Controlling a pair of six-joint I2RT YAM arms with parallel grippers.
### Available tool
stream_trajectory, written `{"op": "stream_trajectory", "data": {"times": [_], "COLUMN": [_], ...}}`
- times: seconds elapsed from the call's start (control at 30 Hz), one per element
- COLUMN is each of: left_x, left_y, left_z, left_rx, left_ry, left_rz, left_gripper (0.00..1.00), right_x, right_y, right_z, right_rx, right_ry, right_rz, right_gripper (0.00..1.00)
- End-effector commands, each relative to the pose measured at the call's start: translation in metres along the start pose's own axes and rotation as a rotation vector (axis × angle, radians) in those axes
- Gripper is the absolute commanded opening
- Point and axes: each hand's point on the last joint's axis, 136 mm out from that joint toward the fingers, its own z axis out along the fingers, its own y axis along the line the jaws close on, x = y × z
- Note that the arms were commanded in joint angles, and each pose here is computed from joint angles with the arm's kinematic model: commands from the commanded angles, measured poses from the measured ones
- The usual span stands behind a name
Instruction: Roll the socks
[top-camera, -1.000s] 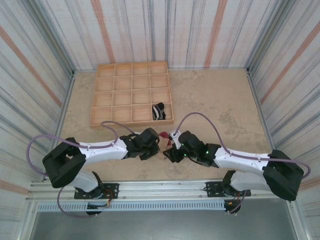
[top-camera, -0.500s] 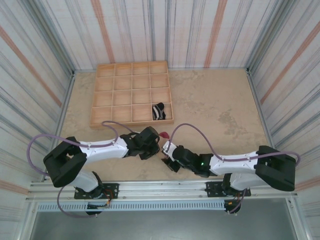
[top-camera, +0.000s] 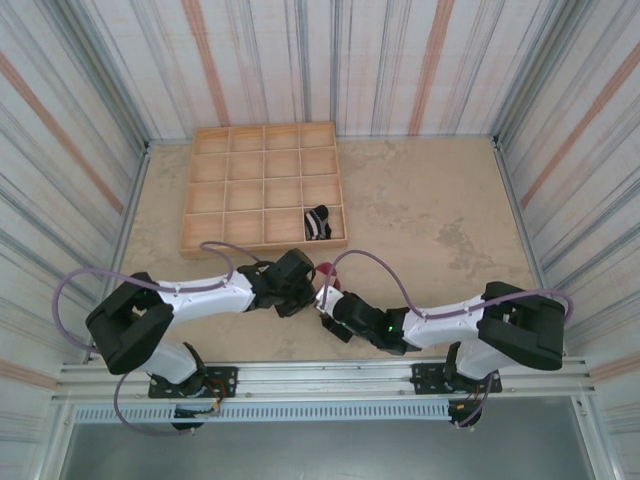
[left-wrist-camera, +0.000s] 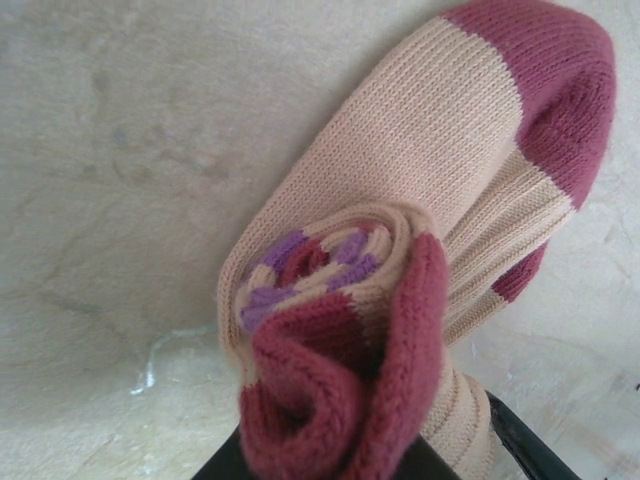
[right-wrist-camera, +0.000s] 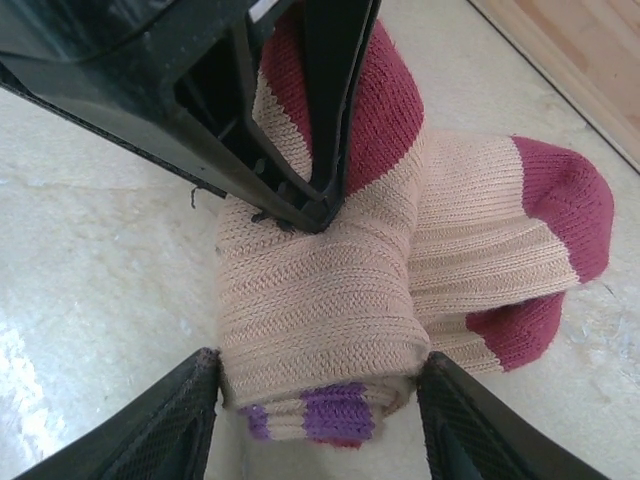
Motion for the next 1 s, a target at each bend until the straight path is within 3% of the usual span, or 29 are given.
{"op": "stream_trajectory", "data": {"times": [0.0,0.3,0.43,0.5,0.8,0.97], "left_x": [0.018,0.02,0.021,0.021,0.021,0.022], "left_y": [0.026,0.024,0.024,0.023,0.019,0.02], "left_z": [0.007,0.01,0.01,0.01,0.005,0.005], "left_rx": [-0.106,-0.101,-0.095,-0.089,-0.066,-0.063], "left_ry": [0.071,0.093,0.105,0.116,0.161,0.17], "left_rz": [0.006,0.014,0.017,0.023,0.033,0.032], "left_gripper": [0.0,0.0,0.0,0.0,0.0,0.0], "right_x": [-0.02,-0.021,-0.024,-0.026,-0.037,-0.033], "right_y": [0.009,0.009,0.004,0.002,0.003,0.007], "right_z": [0.008,0.014,0.009,0.005,0.004,0.014], "right_rx": [-0.014,-0.004,0.018,0.018,0.02,0.011], "right_ry": [-0.037,-0.034,-0.051,-0.06,-0.091,-0.065], "right_rz": [-0.053,-0.055,-0.046,-0.047,-0.092,-0.109], "right_gripper": [0.55,0.53,0.71,0.73,0.74,0.65]}}
